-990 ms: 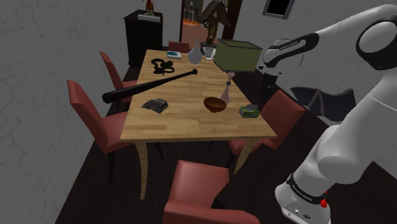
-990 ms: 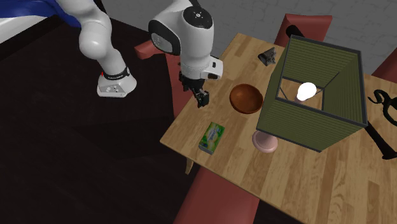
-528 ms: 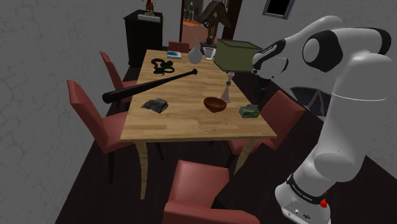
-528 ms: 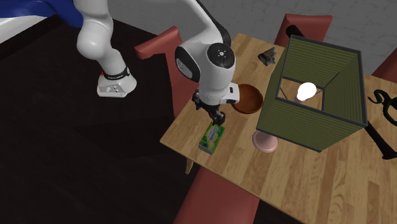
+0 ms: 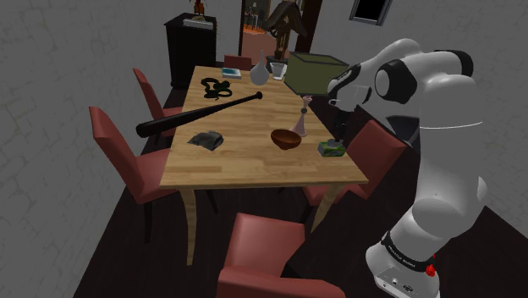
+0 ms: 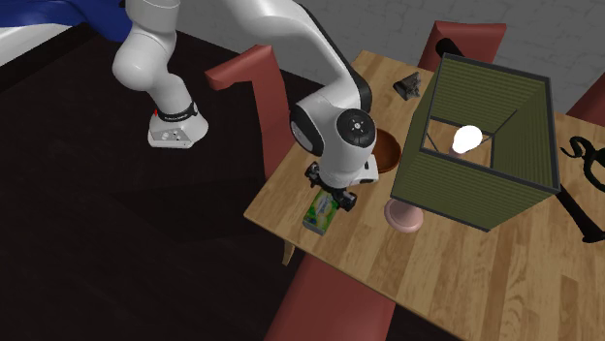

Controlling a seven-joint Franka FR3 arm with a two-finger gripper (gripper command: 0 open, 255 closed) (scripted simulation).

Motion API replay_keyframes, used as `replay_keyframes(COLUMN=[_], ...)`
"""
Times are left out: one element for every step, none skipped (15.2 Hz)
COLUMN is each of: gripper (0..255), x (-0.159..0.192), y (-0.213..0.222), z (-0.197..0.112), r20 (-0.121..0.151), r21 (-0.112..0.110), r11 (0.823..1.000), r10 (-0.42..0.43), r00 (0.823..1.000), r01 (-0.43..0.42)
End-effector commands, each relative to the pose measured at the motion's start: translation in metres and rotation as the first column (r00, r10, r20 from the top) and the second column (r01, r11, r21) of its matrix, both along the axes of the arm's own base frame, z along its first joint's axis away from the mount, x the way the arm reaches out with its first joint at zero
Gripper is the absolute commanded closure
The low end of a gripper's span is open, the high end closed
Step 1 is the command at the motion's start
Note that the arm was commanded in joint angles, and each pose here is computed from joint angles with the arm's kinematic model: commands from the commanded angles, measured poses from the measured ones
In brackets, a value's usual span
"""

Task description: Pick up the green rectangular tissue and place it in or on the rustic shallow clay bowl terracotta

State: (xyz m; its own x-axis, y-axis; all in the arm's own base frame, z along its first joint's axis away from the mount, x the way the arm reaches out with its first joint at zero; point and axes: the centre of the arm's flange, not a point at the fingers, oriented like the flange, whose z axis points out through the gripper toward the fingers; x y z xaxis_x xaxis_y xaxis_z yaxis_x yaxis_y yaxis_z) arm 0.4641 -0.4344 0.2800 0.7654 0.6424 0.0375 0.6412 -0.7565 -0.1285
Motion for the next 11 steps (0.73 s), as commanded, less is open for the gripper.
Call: replay_keyframes(gripper=[0, 0, 0, 0, 0, 0, 0, 0, 0, 0, 0], x=[0.000, -0.001, -0.001, -0.001, -0.001, -0.001, -0.001, -0.001, -0.001, -0.001, -0.001], y=[0.001, 0.002, 0.002, 0.003, 0.003, 0.003, 0.003, 0.003, 0.003, 0.003, 0.003], z=[-0.011, -0.016, -0.021, -0.024, -0.024, -0.024, -0.024, -0.024, -0.024, -0.024, -0.024], r20=[0.001, 0.001, 0.001, 0.001, 0.001, 0.001, 0.001, 0.001, 0.001, 0.001, 0.001], r21=[0.000, 0.000, 0.000, 0.000, 0.000, 0.000, 0.000, 0.000, 0.000, 0.000, 0.000], r11=[1.000, 1.000, 1.000, 1.000, 1.000, 1.000, 1.000, 1.000, 1.000, 1.000, 1.000], r10=[0.001, 0.001, 0.001, 0.001, 0.001, 0.001, 0.001, 0.001, 0.001, 0.001, 0.001], r00=[1.000, 1.000, 1.000, 1.000, 1.000, 1.000, 1.000, 1.000, 1.000, 1.000, 1.000], r01=[-0.001, -0.001, -0.001, -0.001, -0.001, -0.001, -0.001, -0.001, -0.001, -0.001, -0.001])
